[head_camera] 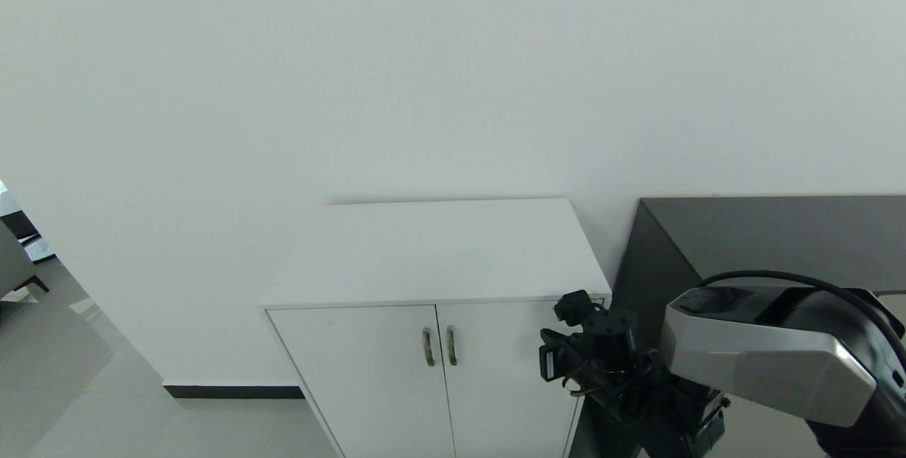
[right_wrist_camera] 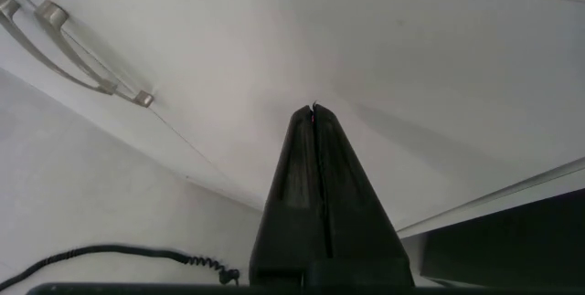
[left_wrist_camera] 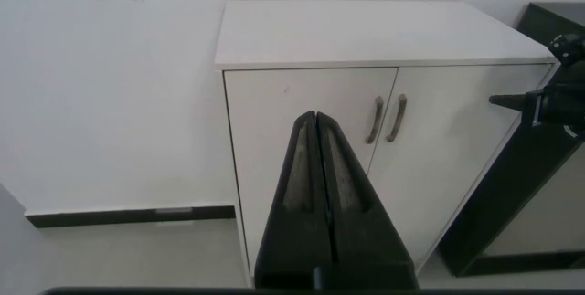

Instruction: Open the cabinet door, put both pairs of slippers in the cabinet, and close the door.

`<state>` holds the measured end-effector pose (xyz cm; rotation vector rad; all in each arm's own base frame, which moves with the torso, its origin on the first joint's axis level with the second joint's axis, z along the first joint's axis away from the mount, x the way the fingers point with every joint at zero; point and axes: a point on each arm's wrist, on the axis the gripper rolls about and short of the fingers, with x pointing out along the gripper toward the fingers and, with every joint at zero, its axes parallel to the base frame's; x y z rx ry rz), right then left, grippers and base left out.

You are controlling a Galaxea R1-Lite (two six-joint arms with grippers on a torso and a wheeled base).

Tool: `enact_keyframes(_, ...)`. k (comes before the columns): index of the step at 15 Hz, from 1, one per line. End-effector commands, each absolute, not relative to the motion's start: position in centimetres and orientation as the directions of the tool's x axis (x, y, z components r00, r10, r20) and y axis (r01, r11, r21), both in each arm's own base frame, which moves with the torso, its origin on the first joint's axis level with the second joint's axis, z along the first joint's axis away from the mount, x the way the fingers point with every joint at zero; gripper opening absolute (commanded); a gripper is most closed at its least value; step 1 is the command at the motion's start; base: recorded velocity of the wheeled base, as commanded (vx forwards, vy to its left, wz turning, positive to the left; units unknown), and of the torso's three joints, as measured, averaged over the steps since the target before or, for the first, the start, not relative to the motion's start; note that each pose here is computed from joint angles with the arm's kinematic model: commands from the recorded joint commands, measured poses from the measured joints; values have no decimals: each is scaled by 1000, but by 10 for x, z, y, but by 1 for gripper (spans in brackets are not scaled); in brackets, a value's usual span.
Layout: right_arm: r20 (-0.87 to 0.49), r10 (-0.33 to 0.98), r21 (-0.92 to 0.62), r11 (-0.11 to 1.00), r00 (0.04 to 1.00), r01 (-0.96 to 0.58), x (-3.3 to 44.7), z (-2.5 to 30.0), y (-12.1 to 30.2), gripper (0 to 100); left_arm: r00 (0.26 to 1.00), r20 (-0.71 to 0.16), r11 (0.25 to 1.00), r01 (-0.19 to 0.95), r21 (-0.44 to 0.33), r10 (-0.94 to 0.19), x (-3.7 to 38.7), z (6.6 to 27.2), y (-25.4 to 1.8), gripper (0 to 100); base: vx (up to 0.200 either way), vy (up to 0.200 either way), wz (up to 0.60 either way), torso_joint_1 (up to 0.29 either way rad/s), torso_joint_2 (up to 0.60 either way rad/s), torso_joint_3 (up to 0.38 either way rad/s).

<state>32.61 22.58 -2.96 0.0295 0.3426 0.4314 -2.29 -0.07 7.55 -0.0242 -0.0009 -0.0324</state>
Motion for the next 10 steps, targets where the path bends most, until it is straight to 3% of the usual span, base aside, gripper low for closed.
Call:
enact_keyframes(1,-319,405,100,914,857,-394,331,-33,223,0,999,0,999,32,-25,-32,-23,75,-1,0,0,0,0,0,0,0)
enact_keyframes(5,-319,401,97,915,859,-391,328,-28,220,0,999,0,999,32,-25,-32,-23,75,-1,0,0,0,0,0,0,0)
enact_keyframes(10,-307,443,92,895,842,-437,276,27,204,0,999,0,999,32,-21,-32,-23,75,-1,0,0,0,0,0,0,0)
